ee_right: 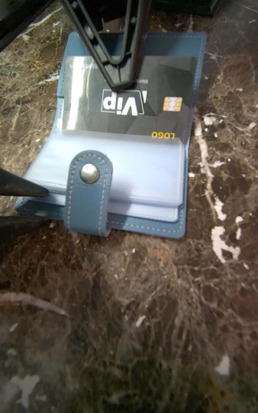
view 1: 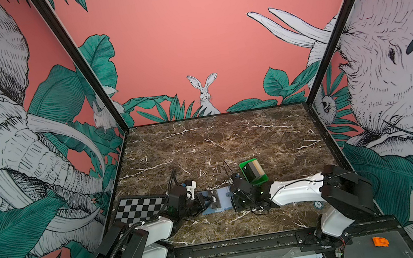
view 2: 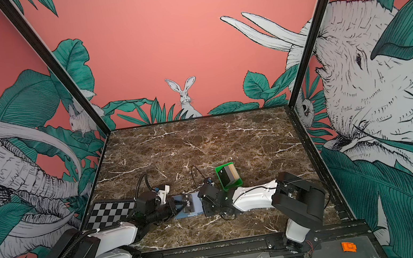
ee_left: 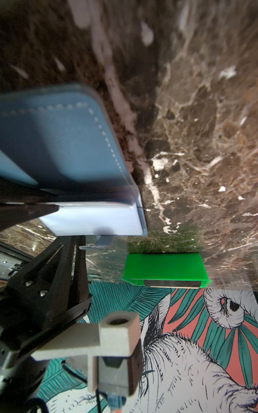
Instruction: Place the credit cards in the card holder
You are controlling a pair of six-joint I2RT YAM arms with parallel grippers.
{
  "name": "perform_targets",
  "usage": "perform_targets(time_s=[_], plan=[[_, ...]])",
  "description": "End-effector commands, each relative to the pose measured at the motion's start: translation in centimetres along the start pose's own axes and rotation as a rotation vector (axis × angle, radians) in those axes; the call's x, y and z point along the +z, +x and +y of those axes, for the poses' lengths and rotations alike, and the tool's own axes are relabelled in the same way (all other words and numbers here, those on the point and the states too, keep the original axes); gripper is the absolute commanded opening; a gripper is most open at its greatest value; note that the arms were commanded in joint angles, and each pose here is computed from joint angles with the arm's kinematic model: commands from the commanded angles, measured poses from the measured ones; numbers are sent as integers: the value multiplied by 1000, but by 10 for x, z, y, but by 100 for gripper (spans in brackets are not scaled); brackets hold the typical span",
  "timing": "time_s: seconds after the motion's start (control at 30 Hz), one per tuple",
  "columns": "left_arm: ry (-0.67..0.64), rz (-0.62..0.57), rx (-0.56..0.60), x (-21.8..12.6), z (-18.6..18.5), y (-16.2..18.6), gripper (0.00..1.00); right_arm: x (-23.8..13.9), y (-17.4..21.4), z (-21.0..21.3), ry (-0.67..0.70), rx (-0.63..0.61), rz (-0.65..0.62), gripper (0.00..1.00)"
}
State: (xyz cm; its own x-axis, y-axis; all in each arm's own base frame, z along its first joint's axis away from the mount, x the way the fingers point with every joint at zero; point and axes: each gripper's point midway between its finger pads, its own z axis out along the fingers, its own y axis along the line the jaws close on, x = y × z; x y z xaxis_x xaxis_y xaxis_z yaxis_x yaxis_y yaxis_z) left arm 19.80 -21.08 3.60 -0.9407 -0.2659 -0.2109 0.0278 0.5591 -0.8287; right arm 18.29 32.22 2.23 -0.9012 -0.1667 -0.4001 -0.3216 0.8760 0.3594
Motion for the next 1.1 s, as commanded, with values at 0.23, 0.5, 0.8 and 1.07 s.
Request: perform_targets(time_s=[0.23,0.5,0.8,1.07], plan=[[-53,39,-26,3,16,15,1,7,1,2,3,3,7,17],[-58,46,-24,7,15,14,4,7,2,0,7,4,7,17],[-62,55,-23,12,14,17,10,7,2,0,8,3,7,17],[-117,66,-20,14,20,18,18,5,3,-1,11,4,5,17]])
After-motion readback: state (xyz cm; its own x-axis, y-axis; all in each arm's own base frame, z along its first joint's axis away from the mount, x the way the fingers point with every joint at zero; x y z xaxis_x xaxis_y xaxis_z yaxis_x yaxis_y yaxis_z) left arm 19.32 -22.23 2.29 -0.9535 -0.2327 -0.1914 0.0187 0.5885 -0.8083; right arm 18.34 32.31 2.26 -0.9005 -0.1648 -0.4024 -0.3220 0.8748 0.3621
